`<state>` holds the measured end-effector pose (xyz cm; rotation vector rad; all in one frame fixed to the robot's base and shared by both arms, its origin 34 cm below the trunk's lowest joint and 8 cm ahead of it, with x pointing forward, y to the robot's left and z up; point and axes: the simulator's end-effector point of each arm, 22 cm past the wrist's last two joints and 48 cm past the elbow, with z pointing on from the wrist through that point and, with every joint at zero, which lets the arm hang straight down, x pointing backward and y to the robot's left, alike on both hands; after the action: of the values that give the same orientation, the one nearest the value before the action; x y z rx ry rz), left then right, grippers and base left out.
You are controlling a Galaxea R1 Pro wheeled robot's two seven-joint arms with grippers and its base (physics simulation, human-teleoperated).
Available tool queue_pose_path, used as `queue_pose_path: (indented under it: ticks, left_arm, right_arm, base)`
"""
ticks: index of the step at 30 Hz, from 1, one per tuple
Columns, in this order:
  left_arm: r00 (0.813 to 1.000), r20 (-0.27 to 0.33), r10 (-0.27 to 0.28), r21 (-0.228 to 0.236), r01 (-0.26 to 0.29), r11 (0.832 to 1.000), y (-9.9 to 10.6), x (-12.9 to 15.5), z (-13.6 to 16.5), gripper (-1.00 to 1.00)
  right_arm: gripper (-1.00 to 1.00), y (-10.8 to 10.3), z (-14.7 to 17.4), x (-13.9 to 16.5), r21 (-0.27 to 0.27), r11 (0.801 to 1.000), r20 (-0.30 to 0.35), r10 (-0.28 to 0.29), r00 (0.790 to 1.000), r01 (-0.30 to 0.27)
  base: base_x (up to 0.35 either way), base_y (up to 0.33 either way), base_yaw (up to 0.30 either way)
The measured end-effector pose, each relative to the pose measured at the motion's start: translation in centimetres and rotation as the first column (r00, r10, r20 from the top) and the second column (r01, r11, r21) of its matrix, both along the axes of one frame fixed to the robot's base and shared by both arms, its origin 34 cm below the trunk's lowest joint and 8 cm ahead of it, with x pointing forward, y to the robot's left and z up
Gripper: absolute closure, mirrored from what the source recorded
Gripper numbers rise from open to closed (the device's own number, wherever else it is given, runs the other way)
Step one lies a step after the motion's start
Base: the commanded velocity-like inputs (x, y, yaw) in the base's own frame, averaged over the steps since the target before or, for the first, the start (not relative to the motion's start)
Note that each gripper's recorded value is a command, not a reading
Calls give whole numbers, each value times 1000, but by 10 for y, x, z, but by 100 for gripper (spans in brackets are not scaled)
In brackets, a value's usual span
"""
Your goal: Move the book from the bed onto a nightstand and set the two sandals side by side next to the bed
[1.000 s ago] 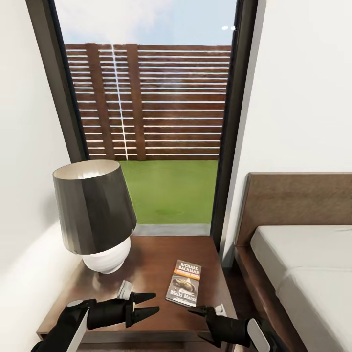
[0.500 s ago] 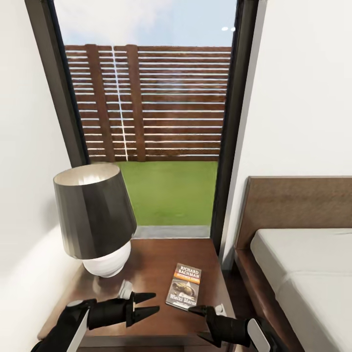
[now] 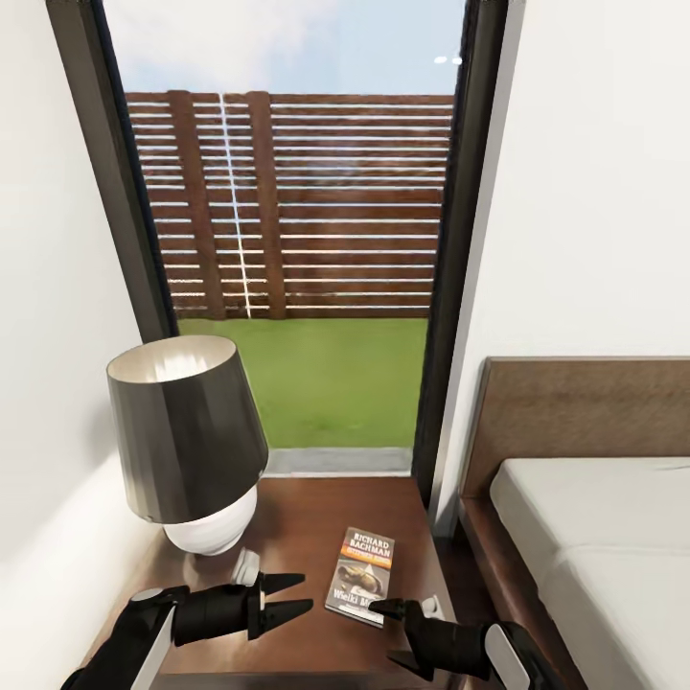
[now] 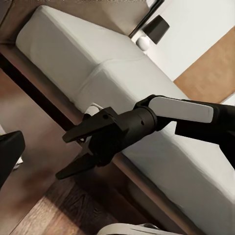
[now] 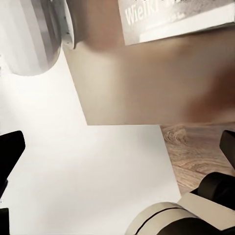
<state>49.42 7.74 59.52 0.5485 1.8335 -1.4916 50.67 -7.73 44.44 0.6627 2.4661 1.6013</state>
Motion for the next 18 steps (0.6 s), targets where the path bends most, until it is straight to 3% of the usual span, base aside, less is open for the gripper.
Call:
queue_pose_path:
  ticks: [18]
  left_arm:
    - [1000, -1, -1, 0, 1, 1000, 0, 9, 39, -100]
  right_arm:
    - [-100, 0, 41, 10, 12, 1000, -1, -9, 1000, 9]
  base:
    - [0, 0, 0]
